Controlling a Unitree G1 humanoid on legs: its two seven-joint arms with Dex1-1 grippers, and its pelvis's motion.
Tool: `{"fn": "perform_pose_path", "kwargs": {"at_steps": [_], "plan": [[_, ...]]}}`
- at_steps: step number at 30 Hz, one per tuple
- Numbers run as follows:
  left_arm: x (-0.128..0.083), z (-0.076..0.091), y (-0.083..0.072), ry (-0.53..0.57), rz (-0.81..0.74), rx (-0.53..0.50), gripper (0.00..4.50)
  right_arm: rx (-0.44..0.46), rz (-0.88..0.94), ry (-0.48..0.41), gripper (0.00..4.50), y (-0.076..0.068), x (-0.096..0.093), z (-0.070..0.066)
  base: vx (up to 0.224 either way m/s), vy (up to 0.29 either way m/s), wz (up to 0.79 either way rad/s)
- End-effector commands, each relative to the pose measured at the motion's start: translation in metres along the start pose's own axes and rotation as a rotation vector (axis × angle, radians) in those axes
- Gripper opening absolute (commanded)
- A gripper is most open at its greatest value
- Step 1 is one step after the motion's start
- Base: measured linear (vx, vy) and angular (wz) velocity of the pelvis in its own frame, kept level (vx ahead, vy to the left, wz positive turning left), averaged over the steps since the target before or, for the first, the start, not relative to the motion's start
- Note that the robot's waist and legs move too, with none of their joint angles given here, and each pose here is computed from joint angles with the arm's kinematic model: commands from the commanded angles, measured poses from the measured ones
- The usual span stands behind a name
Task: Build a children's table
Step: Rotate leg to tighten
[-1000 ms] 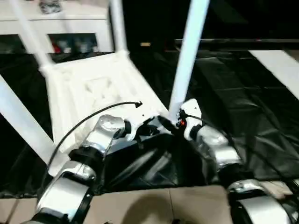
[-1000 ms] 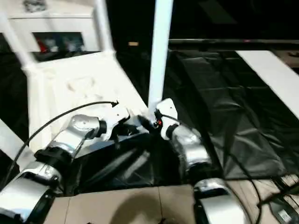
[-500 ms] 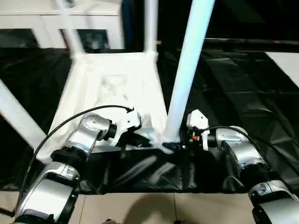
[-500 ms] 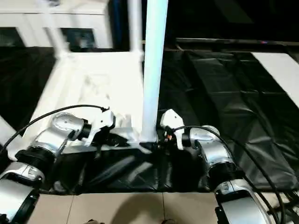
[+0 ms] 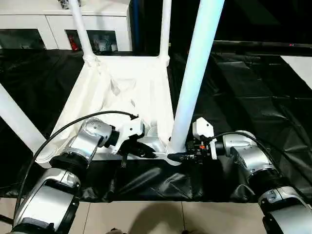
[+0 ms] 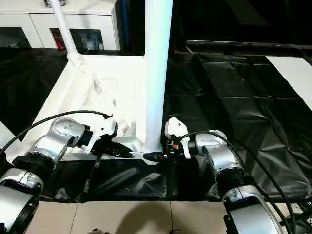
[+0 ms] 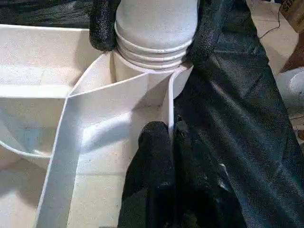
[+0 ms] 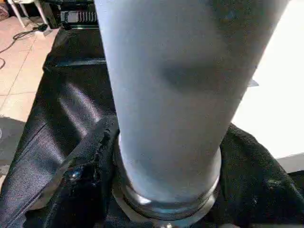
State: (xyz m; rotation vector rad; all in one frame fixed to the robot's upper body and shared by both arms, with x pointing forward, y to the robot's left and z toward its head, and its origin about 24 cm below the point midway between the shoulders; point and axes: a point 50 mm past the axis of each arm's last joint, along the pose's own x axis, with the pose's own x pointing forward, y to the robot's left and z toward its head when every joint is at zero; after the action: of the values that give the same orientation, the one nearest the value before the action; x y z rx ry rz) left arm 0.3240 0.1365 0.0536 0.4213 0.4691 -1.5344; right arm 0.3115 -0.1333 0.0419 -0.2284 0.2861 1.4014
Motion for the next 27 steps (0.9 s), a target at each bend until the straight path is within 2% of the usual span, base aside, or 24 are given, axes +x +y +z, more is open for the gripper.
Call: {"fn": "perform_pose_path", "kwargs": {"at_steps": [1,5,6,7,9,10,12,15,18,19,20,22,23,25,27], "plan": [[0.007,0.008,0.004,0.006,0.008,0.022,0.00,-0.005,-0.022,-0.023,2.70,-0.002,0.001,0.005,0.000,0.000,0.00],[0.019,0.013,0.011,-0.004,0.122,0.000,0.00,0.047,-0.193,-0.039,2.69,-0.005,0.011,-0.004,0.000,0.000,0.00],[0.031,0.019,0.013,-0.024,0.168,-0.017,0.00,0.074,-0.351,-0.035,2.69,-0.008,0.019,-0.010,0.000,0.000,0.00],[0.031,0.019,0.013,-0.024,0.168,-0.017,0.00,0.074,-0.351,-0.035,2.69,-0.008,0.019,-0.010,0.000,0.000,0.00],[0.047,0.027,0.012,-0.059,0.198,-0.039,0.00,0.141,-0.496,-0.042,2.69,-0.009,0.031,-0.015,0.000,0.000,0.00],[0.057,0.032,0.010,-0.081,0.212,-0.051,0.00,0.204,-0.579,-0.045,2.68,-0.010,0.039,-0.018,0.000,0.000,0.00],[0.068,0.037,0.009,-0.098,0.226,-0.065,0.00,0.264,-0.654,-0.041,2.68,-0.011,0.050,-0.018,0.000,0.000,0.00],[0.077,0.041,0.008,-0.114,0.250,-0.090,0.00,0.303,-0.697,-0.059,2.68,-0.011,0.064,-0.012,0.000,0.000,0.00],[0.081,0.041,0.006,-0.113,0.254,-0.085,0.00,0.221,-0.679,-0.089,2.68,-0.007,0.080,0.002,0.000,0.000,0.00],[0.081,0.041,0.006,-0.112,0.255,-0.083,0.00,0.202,-0.676,-0.098,3.24,-0.006,0.083,0.005,0.000,0.000,0.00],[0.081,0.041,0.005,-0.110,0.256,-0.079,0.00,0.169,-0.692,-0.100,3.38,-0.006,0.083,0.007,0.000,0.000,0.00],[0.075,0.037,0.006,-0.105,0.258,-0.072,0.00,0.142,-0.690,-0.113,3.38,-0.009,0.076,0.009,0.000,0.000,0.00],[0.072,0.036,0.006,-0.105,0.257,-0.067,0.00,0.136,-0.687,-0.119,3.59,-0.011,0.071,0.008,0.000,0.000,0.00],[0.063,0.030,0.006,-0.097,0.243,-0.050,0.00,0.119,-0.631,-0.134,3.74,-0.012,0.055,0.006,0.000,0.000,0.00],[0.060,0.028,0.005,-0.097,0.230,-0.047,0.00,0.110,-0.610,-0.133,3.92,-0.013,0.049,0.004,0.000,0.000,0.00]]}}
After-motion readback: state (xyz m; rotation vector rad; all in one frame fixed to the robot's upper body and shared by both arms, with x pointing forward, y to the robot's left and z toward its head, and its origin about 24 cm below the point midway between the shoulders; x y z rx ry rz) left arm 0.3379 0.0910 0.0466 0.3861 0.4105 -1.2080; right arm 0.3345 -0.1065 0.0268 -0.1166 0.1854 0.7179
